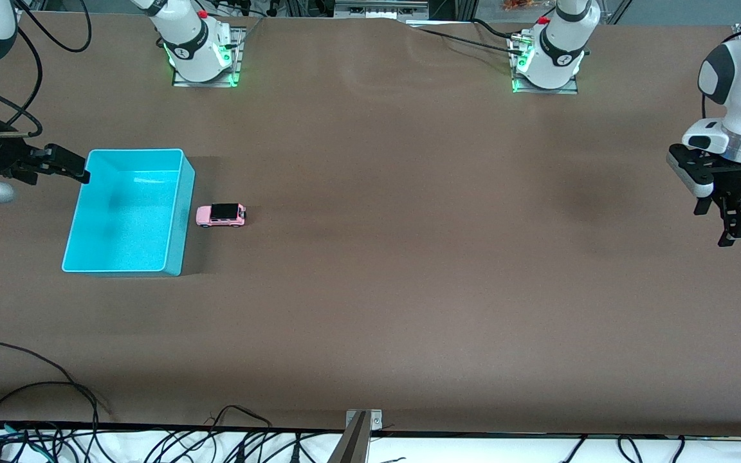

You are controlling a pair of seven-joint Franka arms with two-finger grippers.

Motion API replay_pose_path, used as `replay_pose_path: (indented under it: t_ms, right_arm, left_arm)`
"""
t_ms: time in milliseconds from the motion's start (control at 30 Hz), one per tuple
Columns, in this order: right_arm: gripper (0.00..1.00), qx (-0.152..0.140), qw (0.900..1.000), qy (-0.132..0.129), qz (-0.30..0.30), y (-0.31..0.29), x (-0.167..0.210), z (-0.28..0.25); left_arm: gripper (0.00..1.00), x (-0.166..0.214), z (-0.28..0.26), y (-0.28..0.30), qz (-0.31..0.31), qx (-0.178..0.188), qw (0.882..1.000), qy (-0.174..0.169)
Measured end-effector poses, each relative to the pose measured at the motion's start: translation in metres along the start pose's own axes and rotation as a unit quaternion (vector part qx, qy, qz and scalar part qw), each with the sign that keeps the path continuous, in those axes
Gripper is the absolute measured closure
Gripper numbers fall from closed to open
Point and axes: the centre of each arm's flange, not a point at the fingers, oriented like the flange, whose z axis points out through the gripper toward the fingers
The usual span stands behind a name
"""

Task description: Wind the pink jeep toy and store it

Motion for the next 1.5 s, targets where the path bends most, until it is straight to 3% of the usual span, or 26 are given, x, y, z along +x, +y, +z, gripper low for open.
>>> replay_pose_path:
  t_ms: [233,433,600,700,867,1033,1200,1500]
  right_arm:
    - [0.0,0.0,1.0,-0.005,-0.008,-0.003,0.002,0.005]
    - [0.0,0.0,0.997,-0.013,-0.076,-0.018,0.005,0.013]
    - [0.0,0.001,0.983,-0.02,-0.183,-0.045,0.006,0.019]
    - [0.0,0.003,0.967,-0.031,-0.251,-0.061,0.007,0.029]
    - [0.0,0.012,0.931,-0.057,-0.361,-0.08,0.011,0.056]
    - [0.0,0.024,0.878,-0.074,-0.472,-0.096,0.017,0.087]
    - [0.0,0.031,0.828,-0.073,-0.555,-0.098,0.023,0.125]
    - [0.0,0.036,0.763,-0.059,-0.643,-0.095,0.01,0.215]
  left_arm:
    - [0.0,0.0,-0.005,0.003,-0.109,-0.024,0.994,-0.006]
    - [0.0,0.004,-0.011,0.008,-0.174,-0.056,0.983,-0.018]
    - [0.0,0.013,-0.024,0.006,-0.233,-0.088,0.968,-0.035]
    - [0.0,0.02,-0.039,-0.003,-0.287,-0.119,0.95,-0.043]
    - [0.0,0.04,-0.077,-0.028,-0.353,-0.16,0.92,-0.059]
    - [0.0,0.048,-0.112,-0.047,-0.397,-0.184,0.895,-0.089]
    - [0.0,0.041,-0.146,-0.06,-0.435,-0.219,0.867,-0.105]
    - [0.0,0.028,-0.221,-0.088,-0.466,-0.24,0.847,-0.087]
